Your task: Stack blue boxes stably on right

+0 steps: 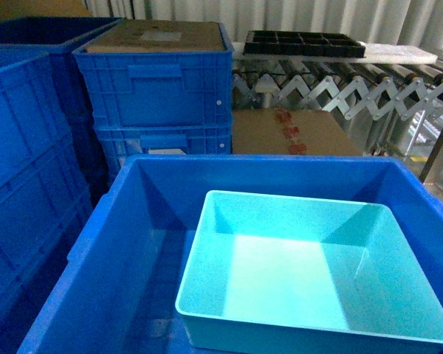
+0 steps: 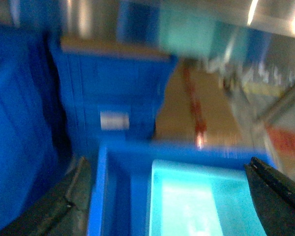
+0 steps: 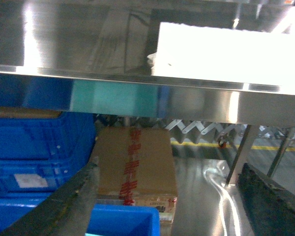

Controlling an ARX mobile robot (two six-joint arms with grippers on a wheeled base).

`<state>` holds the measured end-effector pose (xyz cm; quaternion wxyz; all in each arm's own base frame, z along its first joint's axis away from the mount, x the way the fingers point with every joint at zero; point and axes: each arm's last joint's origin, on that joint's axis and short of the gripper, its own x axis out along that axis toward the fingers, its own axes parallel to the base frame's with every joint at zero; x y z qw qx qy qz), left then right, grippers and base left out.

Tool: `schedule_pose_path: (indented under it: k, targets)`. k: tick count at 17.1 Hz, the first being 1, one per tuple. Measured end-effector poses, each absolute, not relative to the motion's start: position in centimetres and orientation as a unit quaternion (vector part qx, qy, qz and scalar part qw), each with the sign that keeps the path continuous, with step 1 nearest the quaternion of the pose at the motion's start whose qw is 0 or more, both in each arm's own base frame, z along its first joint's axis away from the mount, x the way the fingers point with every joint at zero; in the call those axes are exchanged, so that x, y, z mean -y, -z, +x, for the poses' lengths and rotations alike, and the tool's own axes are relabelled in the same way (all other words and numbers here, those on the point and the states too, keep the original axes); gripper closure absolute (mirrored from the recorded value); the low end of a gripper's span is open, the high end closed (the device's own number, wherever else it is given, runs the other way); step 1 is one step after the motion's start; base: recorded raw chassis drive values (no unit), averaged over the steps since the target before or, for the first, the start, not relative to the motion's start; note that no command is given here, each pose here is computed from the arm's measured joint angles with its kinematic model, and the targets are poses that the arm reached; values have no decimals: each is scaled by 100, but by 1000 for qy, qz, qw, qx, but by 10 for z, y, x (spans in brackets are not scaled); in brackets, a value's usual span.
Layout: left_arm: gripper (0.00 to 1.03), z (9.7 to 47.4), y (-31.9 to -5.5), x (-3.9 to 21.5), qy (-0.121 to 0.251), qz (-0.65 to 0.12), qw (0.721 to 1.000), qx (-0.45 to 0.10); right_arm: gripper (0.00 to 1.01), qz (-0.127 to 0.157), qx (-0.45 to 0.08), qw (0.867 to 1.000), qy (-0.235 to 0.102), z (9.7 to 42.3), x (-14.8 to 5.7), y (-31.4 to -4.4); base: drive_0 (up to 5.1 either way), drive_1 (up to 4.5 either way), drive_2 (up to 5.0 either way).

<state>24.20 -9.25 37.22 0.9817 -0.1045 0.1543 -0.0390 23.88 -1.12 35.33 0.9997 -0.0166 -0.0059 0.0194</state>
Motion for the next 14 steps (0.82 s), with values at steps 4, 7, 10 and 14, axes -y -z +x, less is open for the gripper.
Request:
schedule_pose_path:
  k: [4,7,10,14]
  targets:
    - [60,197,-303,44,-8,-27,999,21,62,-9,8,1000,-4,198,-1,-284,0,0,0]
    - [99,176,-247,28,2,-7,1000,-8,100,-8,2,1000,0,175,0,-243,0,0,0]
    - [101,166,-237,21,-2,-9,1000,4,100,-7,2,1000,0,166,0,-230,0,0,0]
    - [101,151,-210,13,2,-8,1000,-7,100,-7,-2,1000,0,150,0,-207,0,0,0]
